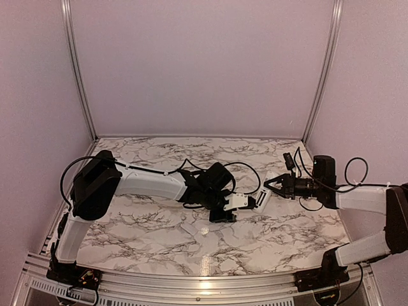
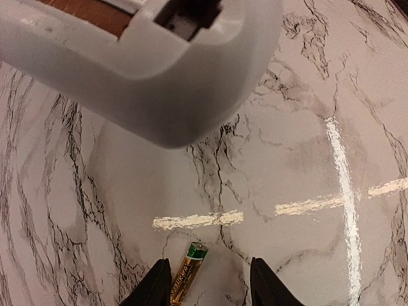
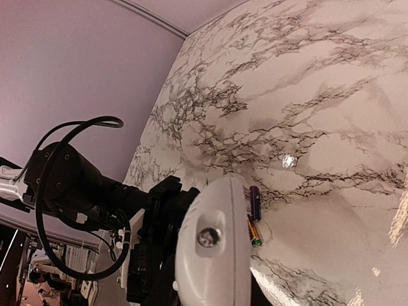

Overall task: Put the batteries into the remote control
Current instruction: Move the battery to the center of the board.

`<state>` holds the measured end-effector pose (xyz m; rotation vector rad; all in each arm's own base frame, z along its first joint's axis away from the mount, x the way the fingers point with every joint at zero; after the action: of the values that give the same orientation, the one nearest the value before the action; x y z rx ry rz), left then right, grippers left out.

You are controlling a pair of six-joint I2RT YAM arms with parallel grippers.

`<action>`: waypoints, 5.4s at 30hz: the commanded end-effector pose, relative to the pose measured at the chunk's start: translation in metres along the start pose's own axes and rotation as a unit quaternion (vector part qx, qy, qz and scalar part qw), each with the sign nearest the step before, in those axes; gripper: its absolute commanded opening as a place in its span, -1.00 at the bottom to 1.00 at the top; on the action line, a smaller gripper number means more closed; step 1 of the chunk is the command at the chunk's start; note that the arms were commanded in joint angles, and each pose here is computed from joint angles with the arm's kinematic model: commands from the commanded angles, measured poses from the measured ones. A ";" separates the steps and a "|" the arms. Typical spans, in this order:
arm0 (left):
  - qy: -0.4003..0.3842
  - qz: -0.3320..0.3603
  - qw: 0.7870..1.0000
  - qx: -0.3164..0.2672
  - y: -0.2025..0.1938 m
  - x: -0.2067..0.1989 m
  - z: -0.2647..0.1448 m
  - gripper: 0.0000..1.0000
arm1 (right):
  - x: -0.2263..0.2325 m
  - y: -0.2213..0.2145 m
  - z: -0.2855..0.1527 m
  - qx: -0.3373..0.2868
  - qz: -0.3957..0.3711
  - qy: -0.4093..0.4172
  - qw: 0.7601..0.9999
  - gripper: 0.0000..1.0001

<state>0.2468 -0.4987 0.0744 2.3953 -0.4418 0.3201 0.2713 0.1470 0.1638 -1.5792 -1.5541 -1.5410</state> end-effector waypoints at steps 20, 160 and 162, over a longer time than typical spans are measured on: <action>-0.037 0.007 0.999 0.032 -0.013 -0.006 0.024 -0.22 | 0.001 0.001 -0.001 0.004 -0.009 0.008 1.000 -1.00; 0.263 -0.786 0.525 0.191 -0.063 -0.058 -0.025 -0.30 | 0.016 0.028 0.000 -0.004 -0.049 0.010 0.999 -1.00; 0.260 -0.782 0.531 0.197 -0.063 -0.057 -0.023 -0.32 | 0.015 0.028 0.000 -0.003 -0.046 0.011 0.999 -1.00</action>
<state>0.2196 -0.4359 0.0582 1.7676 2.1157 0.1542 0.2868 0.1480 0.1777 -1.5314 -1.6312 -1.5607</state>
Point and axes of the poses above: each gripper's point midway between its finger pads, its own z axis out along the fingers, its own x axis along the line the jaws close on, y = z × x, the point moved 4 cm from there along -z, back along the fingers, and after that the axes turned 10 degrees about z, right-handed, at the moved point
